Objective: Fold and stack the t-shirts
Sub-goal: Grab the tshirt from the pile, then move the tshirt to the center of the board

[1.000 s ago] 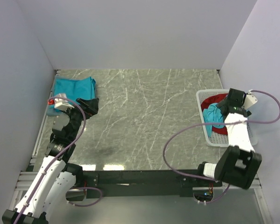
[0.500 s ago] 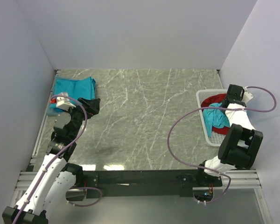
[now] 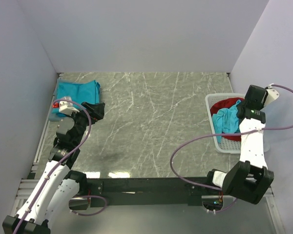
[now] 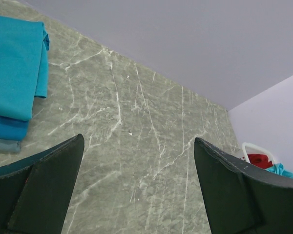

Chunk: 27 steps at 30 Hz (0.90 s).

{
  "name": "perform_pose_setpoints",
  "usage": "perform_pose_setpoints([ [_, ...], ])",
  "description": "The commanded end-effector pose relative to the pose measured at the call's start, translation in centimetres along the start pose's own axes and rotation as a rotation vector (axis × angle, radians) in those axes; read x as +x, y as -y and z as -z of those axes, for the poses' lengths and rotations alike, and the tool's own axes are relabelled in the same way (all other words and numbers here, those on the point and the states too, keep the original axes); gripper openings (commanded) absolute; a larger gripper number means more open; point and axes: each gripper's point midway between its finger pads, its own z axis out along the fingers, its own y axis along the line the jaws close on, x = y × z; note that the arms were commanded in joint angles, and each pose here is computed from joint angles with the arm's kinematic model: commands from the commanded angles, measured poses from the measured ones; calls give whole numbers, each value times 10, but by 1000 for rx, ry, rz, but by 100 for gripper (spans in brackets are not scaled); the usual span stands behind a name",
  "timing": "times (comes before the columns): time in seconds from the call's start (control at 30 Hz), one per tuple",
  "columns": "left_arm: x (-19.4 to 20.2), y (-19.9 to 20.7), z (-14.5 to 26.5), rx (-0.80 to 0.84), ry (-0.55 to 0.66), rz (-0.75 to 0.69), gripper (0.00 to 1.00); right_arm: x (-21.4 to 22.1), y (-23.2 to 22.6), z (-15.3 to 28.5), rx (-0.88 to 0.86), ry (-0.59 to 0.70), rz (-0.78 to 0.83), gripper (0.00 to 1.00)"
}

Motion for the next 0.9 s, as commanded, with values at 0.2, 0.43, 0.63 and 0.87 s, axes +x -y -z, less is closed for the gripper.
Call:
perform_pose_setpoints([
  [0.2,-10,11,1,38,21,2,99,-93,-65,109,-383,195,-19,0],
  [0.43,-6,14,1,53,3,3,100,-146,-135,222,-657,349,66,0],
  [0.63,-2,16,-2,61,-22,0,100,-158,-206,305,-1000,339,122,0],
  [0.87,3,15,-3,56,-46,10,100,-126,-282,441,-1527,263,170,0],
])
